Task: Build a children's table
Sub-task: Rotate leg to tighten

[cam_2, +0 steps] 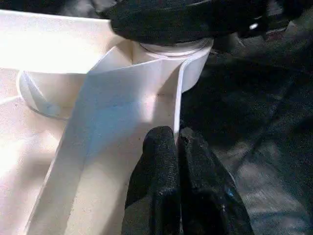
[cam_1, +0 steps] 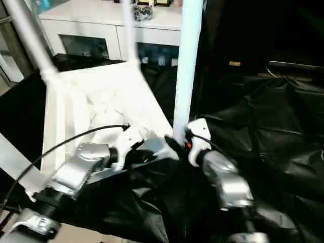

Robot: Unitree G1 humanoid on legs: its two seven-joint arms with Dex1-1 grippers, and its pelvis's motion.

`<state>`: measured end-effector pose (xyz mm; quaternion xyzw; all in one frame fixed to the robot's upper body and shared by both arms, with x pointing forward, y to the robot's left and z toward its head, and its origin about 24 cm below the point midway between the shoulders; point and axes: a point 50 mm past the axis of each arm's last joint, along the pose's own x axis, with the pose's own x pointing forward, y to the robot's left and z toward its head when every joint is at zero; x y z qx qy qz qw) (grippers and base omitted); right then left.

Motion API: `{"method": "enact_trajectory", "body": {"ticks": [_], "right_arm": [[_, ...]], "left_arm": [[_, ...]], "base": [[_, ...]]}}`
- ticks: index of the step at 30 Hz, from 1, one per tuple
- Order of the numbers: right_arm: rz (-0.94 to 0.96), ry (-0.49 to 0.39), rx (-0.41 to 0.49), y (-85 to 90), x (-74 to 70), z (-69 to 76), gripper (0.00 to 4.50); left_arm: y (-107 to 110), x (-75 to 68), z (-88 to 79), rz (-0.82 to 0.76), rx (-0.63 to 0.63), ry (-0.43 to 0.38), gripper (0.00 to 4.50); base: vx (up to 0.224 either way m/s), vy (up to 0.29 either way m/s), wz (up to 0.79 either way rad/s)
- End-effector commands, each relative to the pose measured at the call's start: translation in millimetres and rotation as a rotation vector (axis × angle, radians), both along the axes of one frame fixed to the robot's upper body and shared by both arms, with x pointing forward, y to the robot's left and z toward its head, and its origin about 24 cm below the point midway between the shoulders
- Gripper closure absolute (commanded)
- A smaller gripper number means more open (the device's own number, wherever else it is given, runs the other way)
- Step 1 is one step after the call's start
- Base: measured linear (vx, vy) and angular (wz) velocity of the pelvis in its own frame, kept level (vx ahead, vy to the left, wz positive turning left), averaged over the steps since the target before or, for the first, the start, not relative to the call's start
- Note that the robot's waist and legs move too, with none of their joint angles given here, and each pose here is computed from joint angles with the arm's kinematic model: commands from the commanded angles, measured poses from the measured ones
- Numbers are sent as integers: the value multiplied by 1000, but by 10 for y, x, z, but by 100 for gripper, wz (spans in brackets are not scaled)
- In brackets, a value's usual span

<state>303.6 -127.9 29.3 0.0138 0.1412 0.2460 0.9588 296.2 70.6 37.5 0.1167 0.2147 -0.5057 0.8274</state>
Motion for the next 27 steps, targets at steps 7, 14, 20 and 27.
{"method": "enact_trajectory", "body": {"ticks": [7, 14, 20, 27], "right_arm": [[167, 27, -54, 391, -111, -165, 95], [500, -58, -7, 220, -225, 89, 84], [694, 0, 26, -8, -368, 153, 84], [789, 53, 19, -144, -442, 139, 110]], "left_arm": [[-249, -137, 81, -97, -55, -25, 450], [14, -167, 103, -238, -31, -31, 450], [186, -196, 180, -362, -73, -11, 450], [302, -156, 172, -389, -48, 2, 450]], "base": [[0, 0, 0], [7, -3, 0], [0, 0, 0], [0, 0, 0]]}}
